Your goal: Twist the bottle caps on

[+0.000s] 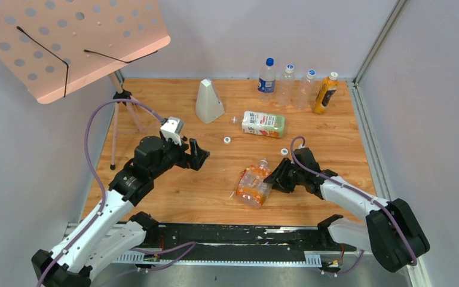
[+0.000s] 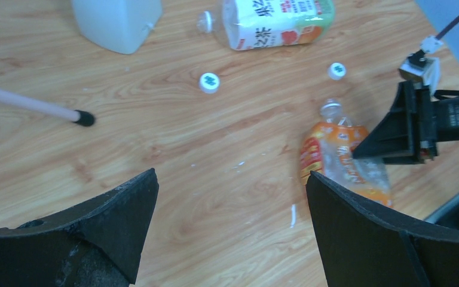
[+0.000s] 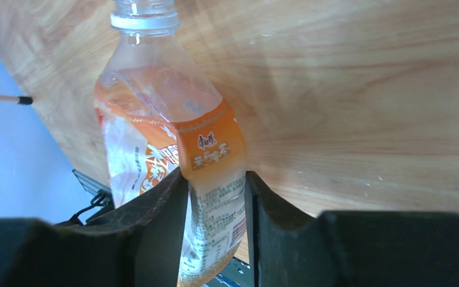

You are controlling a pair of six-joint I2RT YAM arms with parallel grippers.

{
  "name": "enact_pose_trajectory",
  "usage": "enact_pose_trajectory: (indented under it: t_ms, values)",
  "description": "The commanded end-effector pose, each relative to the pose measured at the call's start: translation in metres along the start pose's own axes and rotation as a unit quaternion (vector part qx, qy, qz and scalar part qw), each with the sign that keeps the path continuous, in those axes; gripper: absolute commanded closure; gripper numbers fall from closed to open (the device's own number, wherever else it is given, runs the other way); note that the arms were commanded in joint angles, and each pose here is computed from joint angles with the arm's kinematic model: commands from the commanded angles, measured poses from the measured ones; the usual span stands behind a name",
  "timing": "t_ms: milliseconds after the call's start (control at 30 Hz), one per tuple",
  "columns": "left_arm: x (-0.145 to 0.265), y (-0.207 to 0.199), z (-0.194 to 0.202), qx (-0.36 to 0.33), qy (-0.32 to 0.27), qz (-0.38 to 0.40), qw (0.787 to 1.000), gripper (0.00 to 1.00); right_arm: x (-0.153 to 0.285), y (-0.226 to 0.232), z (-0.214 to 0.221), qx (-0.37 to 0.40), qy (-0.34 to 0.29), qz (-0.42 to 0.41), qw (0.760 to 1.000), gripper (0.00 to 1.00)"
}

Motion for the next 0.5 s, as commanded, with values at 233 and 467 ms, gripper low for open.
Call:
enact_pose_trajectory:
  t_ms: [233, 467]
  values:
    - [-0.053, -0.036, 0.017, 0.143, 0.060, 0.104, 0.982, 0.00, 0.013, 0.022, -0.009, 0.062, -0.058, -0.120, 0.989, 0.86]
    - [-0.072, -0.058, 0.030, 0.162, 0.075, 0.142, 0.974, 0.00, 0.031, 0.039, -0.010, 0.098, -0.096, -0.214, 0.967, 0.89]
Point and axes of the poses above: each gripper's point midway between its finger pads, its own x axis back along the fingers, its own y axis along the line the jaws close on, z = x × y, the point moved 10 cm from there along x, back along the fingers, and after that the axes turned 3 degrees about x, right-handed, at the moved point
